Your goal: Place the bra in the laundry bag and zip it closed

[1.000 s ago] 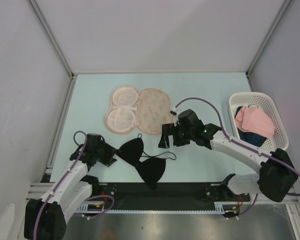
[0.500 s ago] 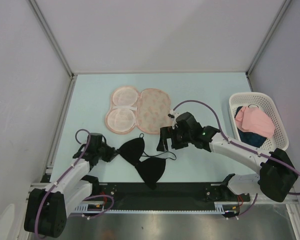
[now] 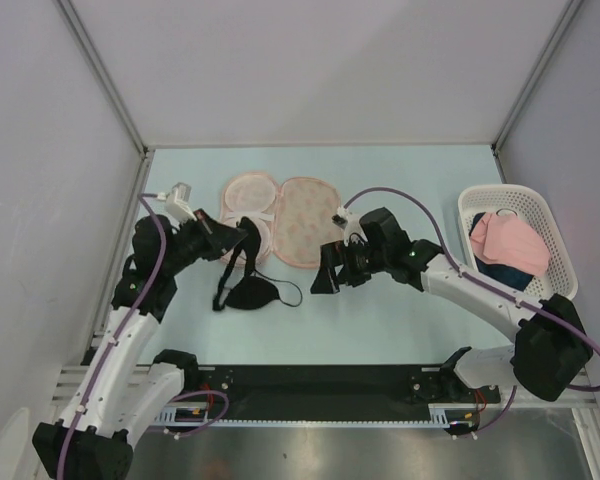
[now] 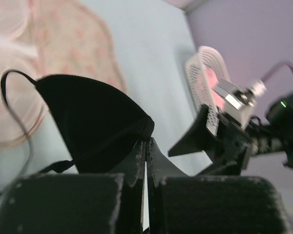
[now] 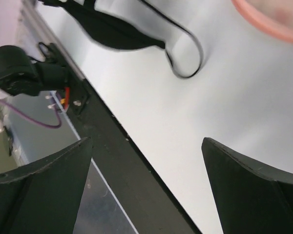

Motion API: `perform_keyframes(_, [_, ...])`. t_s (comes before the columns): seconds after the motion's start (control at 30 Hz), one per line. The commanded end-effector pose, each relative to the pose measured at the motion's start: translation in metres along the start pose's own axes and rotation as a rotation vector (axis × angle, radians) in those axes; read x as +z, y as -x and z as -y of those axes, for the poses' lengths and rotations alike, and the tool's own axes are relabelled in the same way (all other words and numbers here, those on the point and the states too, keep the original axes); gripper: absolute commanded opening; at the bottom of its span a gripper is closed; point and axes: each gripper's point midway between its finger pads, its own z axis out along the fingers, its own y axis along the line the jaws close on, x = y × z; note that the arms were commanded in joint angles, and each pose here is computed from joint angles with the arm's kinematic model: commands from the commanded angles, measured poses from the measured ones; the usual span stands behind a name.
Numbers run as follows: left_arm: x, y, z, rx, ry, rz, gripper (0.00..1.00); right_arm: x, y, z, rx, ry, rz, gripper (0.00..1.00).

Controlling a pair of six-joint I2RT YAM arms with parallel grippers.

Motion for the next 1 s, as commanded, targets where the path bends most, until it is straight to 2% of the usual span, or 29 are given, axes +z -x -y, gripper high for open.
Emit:
perform_keyframes(0.0, [-0.023, 0.008, 0.075, 0.346, -0.354, -0.085, 0.0, -0.023, 0.045, -0.061, -0.254, 0.276, 0.116, 1.0])
perform_keyframes(0.03, [-0.026, 0.008, 0.081, 0.404, -0.39, -0.098, 0.0, -0.026, 0.052, -0.066, -0.306, 0.292, 0.148, 1.0])
perform_keyframes(0.07, [-0.026, 0.002, 0.081, 0.411, -0.408, -0.151, 0.0, -0.033, 0.066, -0.078, -0.36, 0.319, 0.204, 1.0])
perform_keyframes(0.2, [-0.046, -0.003, 0.107, 0.513, -0.555, -0.23, 0.0, -0.065, 0.108, -0.118, -0.548, 0.377, 0.311, 1.0])
perform_keyframes(0.27, [-0.051, -0.005, 0.112, 0.552, -0.59, -0.237, 0.0, -0.067, 0.119, -0.122, -0.621, 0.36, 0.314, 1.0])
perform_keyframes(0.3, [-0.052, -0.002, 0.115, 0.563, -0.597, -0.224, 0.0, -0.079, 0.139, -0.133, -0.663, 0.343, 0.365, 1.0])
perform_keyframes(0.37, [-0.055, -0.003, 0.121, 0.558, -0.633, -0.238, 0.0, -0.074, 0.144, -0.129, -0.682, 0.316, 0.319, 1.0])
perform_keyframes(0.4, [-0.056, -0.003, 0.123, 0.557, -0.641, -0.243, 0.0, -0.082, 0.155, -0.138, -0.728, 0.314, 0.34, 1.0])
perform_keyframes(0.47, [-0.055, -0.003, 0.123, 0.545, -0.642, -0.251, 0.0, -0.079, 0.16, -0.14, -0.72, 0.318, 0.328, 1.0])
perform_keyframes(0.73, [-0.063, -0.016, 0.128, 0.551, -0.687, -0.272, 0.0, -0.054, 0.121, -0.178, -0.658, 0.626, 0.201, 0.99])
perform_keyframes(0.83, [-0.067, -0.018, 0.13, 0.555, -0.702, -0.276, 0.0, -0.05, 0.105, -0.193, -0.653, 0.712, 0.172, 0.95])
perform_keyframes(0.87, [-0.069, -0.02, 0.132, 0.562, -0.716, -0.276, 0.0, -0.047, 0.104, -0.19, -0.639, 0.701, 0.171, 0.88])
perform_keyframes(0.93, [-0.069, -0.02, 0.132, 0.566, -0.717, -0.274, 0.0, -0.044, 0.101, -0.19, -0.621, 0.719, 0.151, 0.81])
perform_keyframes(0.97, [-0.071, -0.021, 0.133, 0.568, -0.723, -0.276, 0.0, -0.043, 0.1, -0.189, -0.617, 0.723, 0.145, 0.7])
